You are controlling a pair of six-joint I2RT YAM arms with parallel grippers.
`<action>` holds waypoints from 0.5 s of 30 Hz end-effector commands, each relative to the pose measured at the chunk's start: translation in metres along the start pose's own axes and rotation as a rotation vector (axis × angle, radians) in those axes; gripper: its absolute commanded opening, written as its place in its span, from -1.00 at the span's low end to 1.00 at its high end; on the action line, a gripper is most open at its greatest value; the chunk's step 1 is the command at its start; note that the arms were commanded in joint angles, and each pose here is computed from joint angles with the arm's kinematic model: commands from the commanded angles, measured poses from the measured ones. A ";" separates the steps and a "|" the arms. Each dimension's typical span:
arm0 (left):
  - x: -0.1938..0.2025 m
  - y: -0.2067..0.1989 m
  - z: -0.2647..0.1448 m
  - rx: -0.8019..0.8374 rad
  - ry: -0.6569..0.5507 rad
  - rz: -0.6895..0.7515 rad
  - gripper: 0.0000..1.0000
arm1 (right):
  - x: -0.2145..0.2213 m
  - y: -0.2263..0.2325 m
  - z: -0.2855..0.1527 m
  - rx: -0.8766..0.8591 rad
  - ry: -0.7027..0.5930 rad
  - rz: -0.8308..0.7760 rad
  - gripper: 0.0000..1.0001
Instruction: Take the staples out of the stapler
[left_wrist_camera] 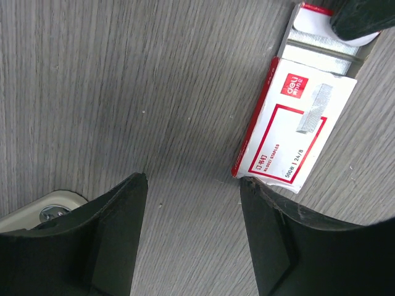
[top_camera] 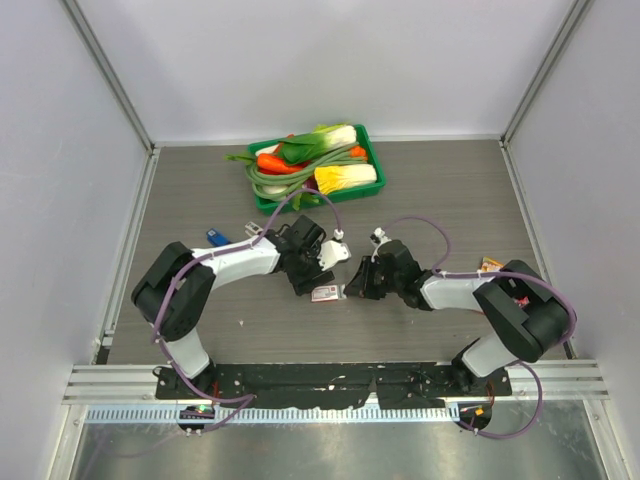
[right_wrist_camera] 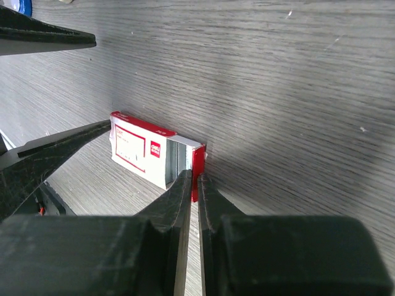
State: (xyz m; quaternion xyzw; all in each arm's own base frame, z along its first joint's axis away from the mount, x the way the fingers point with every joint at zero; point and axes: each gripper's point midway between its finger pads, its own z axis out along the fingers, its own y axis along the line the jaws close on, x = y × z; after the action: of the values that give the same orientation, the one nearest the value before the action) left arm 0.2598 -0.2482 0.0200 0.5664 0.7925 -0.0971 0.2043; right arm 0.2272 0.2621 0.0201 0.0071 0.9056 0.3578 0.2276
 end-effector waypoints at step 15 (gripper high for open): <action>-0.025 -0.010 0.013 0.028 -0.031 -0.006 0.32 | 0.009 0.016 0.009 -0.064 -0.005 0.035 -0.73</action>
State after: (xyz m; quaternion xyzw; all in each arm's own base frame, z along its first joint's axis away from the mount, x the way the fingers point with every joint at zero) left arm 0.2617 -0.2562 0.0202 0.5629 0.7966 -0.0951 0.1989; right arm 0.2258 0.2752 0.0213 0.0214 0.8959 0.3817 0.2261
